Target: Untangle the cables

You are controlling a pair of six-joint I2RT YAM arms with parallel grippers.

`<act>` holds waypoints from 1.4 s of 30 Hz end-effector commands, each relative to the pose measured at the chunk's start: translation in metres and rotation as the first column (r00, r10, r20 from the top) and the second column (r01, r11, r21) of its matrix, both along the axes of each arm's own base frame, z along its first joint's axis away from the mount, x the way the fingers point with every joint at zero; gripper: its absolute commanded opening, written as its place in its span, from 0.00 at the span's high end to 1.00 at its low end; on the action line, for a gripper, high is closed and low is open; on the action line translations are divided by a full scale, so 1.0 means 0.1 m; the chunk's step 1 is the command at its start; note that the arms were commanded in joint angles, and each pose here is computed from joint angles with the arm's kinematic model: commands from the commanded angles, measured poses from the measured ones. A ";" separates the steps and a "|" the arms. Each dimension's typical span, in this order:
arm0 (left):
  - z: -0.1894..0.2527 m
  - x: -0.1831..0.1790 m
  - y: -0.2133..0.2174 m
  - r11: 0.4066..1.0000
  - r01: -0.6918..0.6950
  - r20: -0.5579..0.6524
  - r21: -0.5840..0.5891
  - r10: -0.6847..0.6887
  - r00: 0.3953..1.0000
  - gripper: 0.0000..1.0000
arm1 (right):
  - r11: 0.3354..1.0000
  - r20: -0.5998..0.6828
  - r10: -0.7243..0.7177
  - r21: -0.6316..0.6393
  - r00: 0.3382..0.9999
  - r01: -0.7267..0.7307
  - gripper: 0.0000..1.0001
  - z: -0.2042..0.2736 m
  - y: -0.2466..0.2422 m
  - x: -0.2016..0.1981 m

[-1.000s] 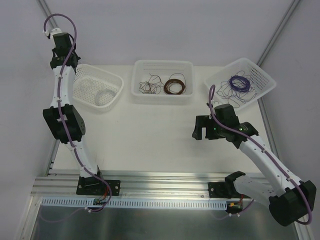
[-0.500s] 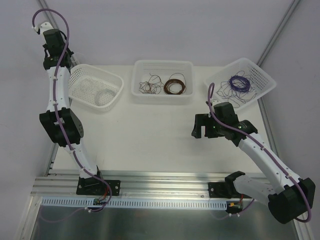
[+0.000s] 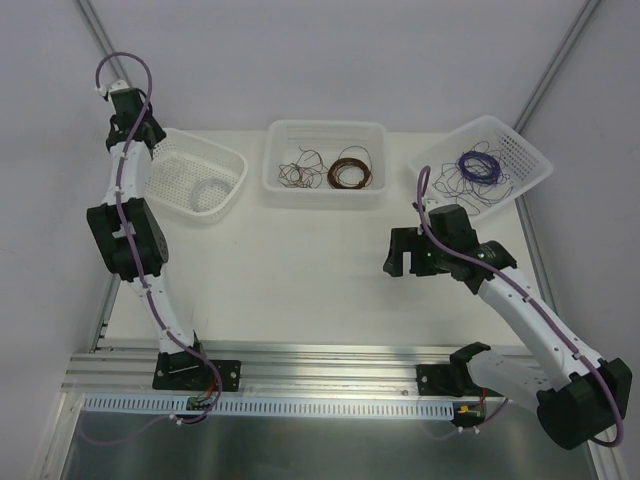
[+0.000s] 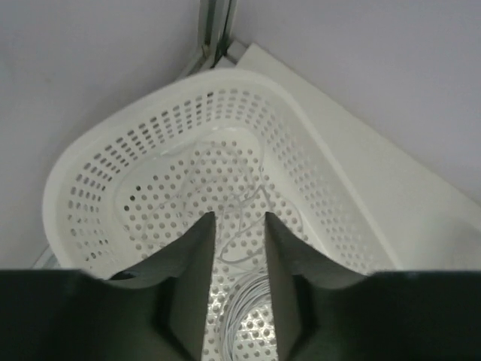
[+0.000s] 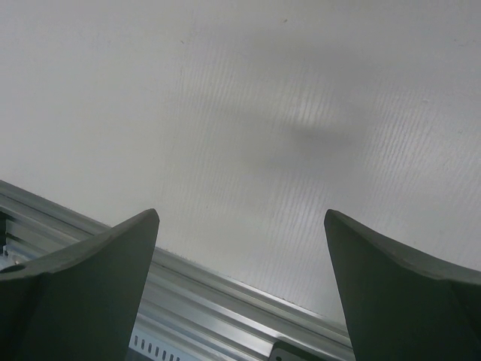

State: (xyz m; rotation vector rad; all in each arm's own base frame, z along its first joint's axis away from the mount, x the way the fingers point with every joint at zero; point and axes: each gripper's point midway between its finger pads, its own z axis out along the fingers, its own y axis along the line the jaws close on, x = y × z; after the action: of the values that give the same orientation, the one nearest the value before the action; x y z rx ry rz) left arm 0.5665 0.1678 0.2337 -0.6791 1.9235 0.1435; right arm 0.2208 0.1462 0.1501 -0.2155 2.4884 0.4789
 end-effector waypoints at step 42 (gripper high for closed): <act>0.69 -4.07 -1.76 0.936 0.346 0.231 -0.065 -0.323 0.918 0.01 | 0.880 0.655 -0.380 0.037 0.653 0.474 0.03 1.56 -1.72 -0.91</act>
State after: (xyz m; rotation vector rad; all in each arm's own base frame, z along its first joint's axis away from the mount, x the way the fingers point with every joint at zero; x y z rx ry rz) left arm 0.1646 -0.0146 0.3232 -0.3583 1.7563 -0.2784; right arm 0.1340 -0.0137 0.3061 0.1245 1.8397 0.0420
